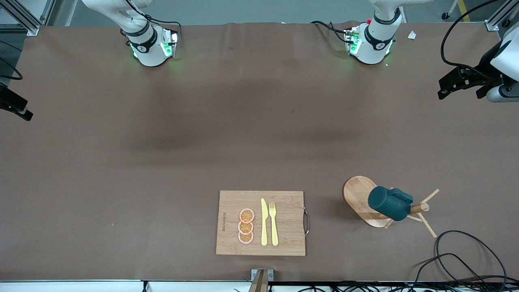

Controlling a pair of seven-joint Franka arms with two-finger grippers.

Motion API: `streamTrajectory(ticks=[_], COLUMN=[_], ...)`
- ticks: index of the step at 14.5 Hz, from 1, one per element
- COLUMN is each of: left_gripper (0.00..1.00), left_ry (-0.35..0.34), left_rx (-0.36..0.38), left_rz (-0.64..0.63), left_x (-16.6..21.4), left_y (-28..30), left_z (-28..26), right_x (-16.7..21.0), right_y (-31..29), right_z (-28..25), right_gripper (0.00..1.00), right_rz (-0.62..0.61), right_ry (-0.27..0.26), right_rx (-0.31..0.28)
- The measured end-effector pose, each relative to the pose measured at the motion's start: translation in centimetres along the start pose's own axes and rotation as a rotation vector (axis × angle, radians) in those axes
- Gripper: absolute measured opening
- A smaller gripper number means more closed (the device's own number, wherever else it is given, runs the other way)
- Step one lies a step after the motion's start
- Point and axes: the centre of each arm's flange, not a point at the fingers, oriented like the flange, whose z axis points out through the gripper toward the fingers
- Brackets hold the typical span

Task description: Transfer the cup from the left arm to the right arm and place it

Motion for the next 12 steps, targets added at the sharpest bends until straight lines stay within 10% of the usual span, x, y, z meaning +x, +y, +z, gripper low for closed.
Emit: streamTrajectory(ticks=[12], left_gripper=[1.00], left_ry=[0.020], left_rx=[-0.052], left_rz=[-0.050], left_x=[2.2], left_y=[-1.2], left_z=[0.1], right_x=[0.0], right_y=[0.0], right_z=[0.1], right_gripper=[1.00], right_rz=[0.000], right_ry=[-0.001], right_rx=[0.000])
